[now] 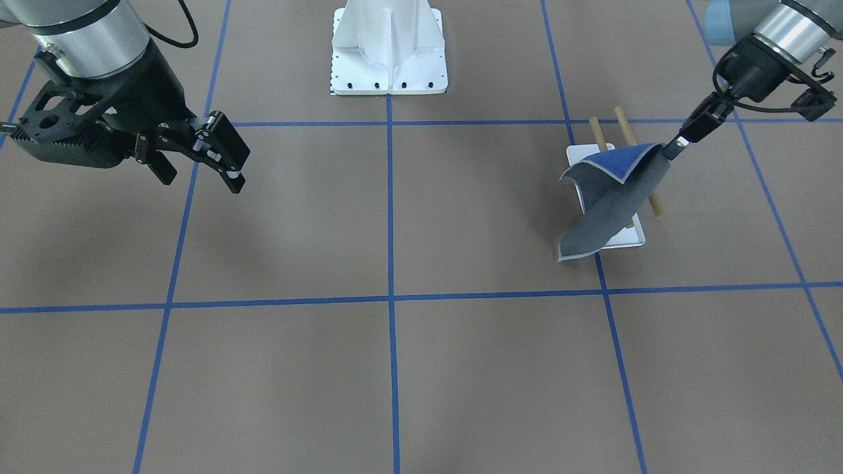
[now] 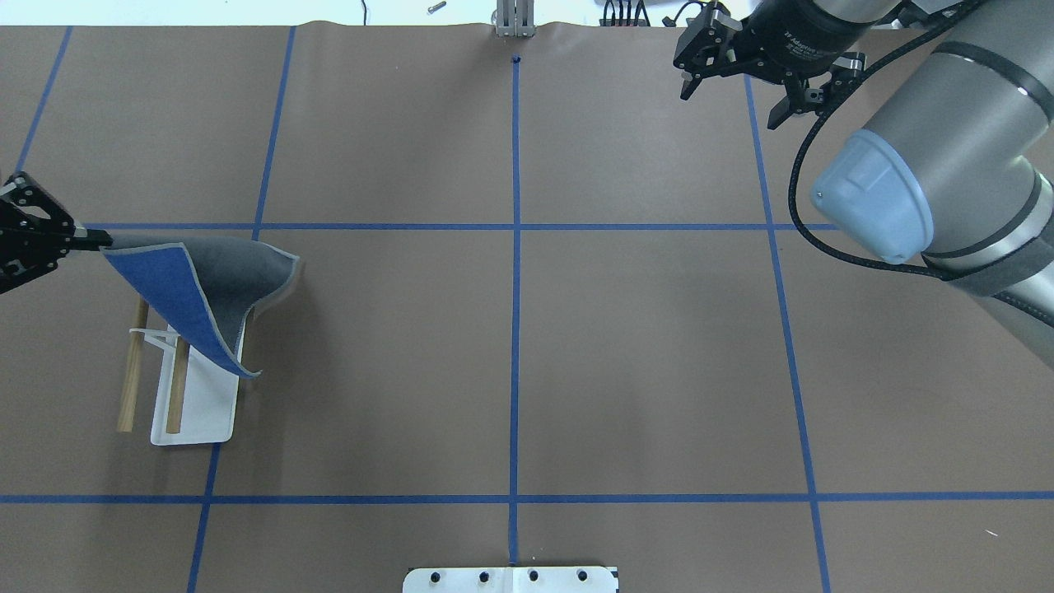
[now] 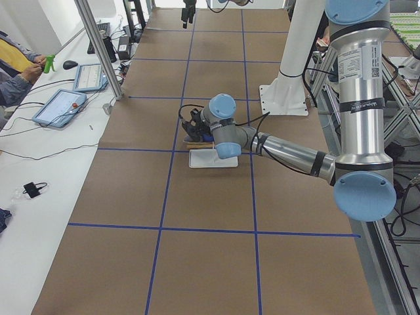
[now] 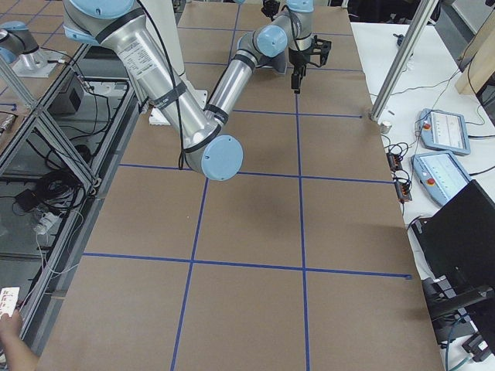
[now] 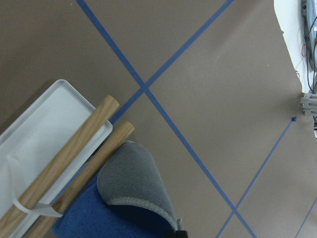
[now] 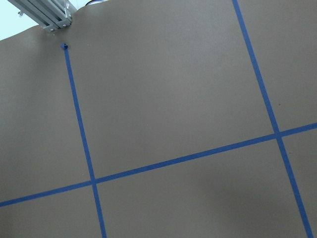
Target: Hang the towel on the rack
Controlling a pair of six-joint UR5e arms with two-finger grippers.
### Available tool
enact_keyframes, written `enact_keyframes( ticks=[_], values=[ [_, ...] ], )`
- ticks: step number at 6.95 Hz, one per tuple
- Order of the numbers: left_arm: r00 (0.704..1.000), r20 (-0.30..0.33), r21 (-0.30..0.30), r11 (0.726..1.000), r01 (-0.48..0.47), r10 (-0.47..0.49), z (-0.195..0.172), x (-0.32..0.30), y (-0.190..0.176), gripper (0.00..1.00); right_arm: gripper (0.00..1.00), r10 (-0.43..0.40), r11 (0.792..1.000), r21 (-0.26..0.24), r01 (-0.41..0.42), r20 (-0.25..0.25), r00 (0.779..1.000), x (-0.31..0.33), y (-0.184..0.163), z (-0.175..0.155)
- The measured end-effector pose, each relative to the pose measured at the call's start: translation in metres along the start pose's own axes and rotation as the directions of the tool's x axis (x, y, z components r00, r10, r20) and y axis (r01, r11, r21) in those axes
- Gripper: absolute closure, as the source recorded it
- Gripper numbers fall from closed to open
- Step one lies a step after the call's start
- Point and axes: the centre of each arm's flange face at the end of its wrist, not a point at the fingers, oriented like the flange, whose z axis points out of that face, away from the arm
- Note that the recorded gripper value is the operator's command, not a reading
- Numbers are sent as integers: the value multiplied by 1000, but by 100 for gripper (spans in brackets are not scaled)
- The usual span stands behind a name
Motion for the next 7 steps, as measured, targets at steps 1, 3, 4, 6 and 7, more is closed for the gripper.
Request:
enact_keyframes(
  ticks=[1, 3, 4, 6, 7],
  values=[
    [1000, 14, 3, 1000, -21, 21, -11, -17, -27, 100, 0, 3, 1000, 4, -3, -5, 1000, 4, -3, 0],
    [998, 39, 12, 999, -52, 51, -18, -49, -56, 100, 0, -26, 1000, 3, 26, -30, 999, 19, -8, 9],
    [997, 43, 14, 998, -62, 61, -19, -62, -64, 60, 0, -41, 999, 2, 41, -38, 998, 25, -10, 12],
    [996, 34, 12, 997, -79, 79, -17, -85, -76, 2, 0, -49, 999, 0, 49, -46, 998, 31, -12, 15],
    [996, 22, 9, 996, -92, 92, -16, -96, -82, 2, 0, -51, 999, 0, 51, -52, 997, 35, -14, 17]
  ],
)
